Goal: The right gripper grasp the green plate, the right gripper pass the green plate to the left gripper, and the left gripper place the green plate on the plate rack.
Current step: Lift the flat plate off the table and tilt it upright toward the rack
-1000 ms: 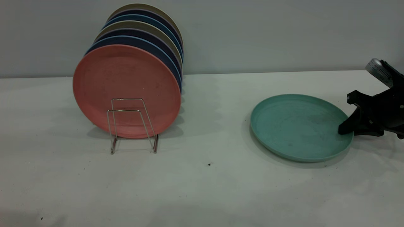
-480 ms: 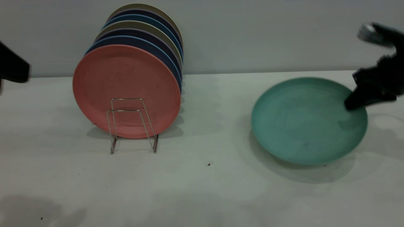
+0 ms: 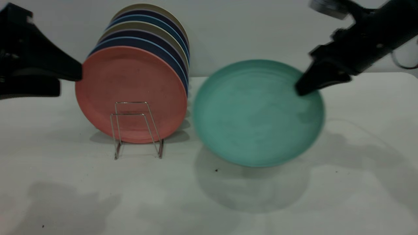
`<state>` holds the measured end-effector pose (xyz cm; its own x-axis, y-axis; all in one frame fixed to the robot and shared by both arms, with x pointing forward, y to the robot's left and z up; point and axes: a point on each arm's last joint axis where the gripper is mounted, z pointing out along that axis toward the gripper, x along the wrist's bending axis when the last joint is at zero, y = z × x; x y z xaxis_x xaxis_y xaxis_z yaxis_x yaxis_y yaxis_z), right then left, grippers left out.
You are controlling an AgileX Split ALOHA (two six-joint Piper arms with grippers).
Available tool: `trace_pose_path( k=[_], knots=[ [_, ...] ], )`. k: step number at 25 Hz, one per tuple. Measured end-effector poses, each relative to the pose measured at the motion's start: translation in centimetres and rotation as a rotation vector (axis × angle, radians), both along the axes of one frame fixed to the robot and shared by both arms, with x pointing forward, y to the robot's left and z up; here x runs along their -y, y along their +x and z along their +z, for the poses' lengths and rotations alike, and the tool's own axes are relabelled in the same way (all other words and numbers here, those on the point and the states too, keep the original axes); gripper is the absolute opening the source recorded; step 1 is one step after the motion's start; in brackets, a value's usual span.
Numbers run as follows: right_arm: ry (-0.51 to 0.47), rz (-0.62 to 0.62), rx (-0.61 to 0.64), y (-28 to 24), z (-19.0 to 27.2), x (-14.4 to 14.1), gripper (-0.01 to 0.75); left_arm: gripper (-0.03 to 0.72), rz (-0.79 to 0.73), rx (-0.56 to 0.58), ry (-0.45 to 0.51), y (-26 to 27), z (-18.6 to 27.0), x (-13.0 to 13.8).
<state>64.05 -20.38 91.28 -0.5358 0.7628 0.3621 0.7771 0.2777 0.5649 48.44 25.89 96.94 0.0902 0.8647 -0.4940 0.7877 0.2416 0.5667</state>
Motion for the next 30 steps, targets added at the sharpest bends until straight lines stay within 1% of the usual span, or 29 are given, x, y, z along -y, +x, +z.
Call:
trace_pose_path(
  k=[5, 9, 12, 16, 19, 20, 21, 22, 23, 24, 25, 26, 27, 28, 30],
  knots=[
    [0.061, 0.066, -0.007, -1.1, 0.3, -4.5, 0.017, 0.485, -0.003, 0.001, -0.010, 0.9, -1.1, 0.1],
    [0.103, 0.105, -0.004, -1.9, 0.6, -7.2, 0.017, 0.485, -0.004, -0.019, -0.010, 1.4, -2.2, 0.1],
    [0.142, 0.132, 0.002, -2.5, 0.9, -8.9, 0.018, 0.485, -0.011, -0.034, -0.012, 1.6, -2.9, 0.2],
    [0.239, 0.167, -0.017, -3.3, 1.5, -10.6, 0.018, 0.485, -0.019, -0.057, -0.013, 1.8, -3.8, 0.2],
    [0.303, 0.195, -0.017, -3.8, 1.9, -11.8, 0.022, 0.480, -0.035, -0.055, -0.039, 2.0, -4.2, 0.5],
    [0.311, 0.197, -0.008, -3.8, 2.0, -12.0, 0.025, 0.467, -0.042, -0.049, -0.050, 2.0, -4.3, 0.6],
    [0.312, 0.194, 0.000, -3.8, 2.0, -12.1, 0.027, 0.438, -0.052, -0.042, -0.053, 2.1, -4.3, 0.7],
    [0.314, 0.186, 0.004, -3.7, 2.0, -12.1, 0.033, 0.391, -0.056, -0.036, -0.057, 2.2, -4.4, 0.7],
    [0.313, 0.178, 0.006, -3.7, 2.0, -12.1, 0.044, 0.328, -0.060, -0.032, -0.057, 2.2, -4.4, 0.7],
    [0.311, 0.173, 0.007, -3.6, 2.0, -12.1, 0.060, 0.263, -0.064, -0.028, -0.053, 2.2, -4.5, 0.7],
    [0.299, 0.166, 0.011, -3.6, 1.9, -12.0, 0.091, 0.183, -0.068, -0.025, -0.056, 2.2, -4.5, 0.8],
    [0.277, 0.162, 0.020, -3.5, 1.8, -11.9, 0.137, 0.123, -0.079, -0.019, -0.059, 2.2, -4.4, 0.8],
    [0.256, 0.168, 0.025, -3.5, 1.7, -11.8, 0.187, 0.121, -0.084, -0.016, -0.049, 2.2, -4.4, 0.9],
    [0.238, 0.178, 0.029, -3.5, 1.5, -11.7, 0.260, 0.122, -0.076, -0.018, -0.025, 2.3, -4.6, 0.7],
    [0.214, 0.192, 0.033, -3.5, 1.4, -11.6, 0.434, 0.122, -0.062, -0.022, 0.027, 2.3, -4.9, 0.3]
  ],
)
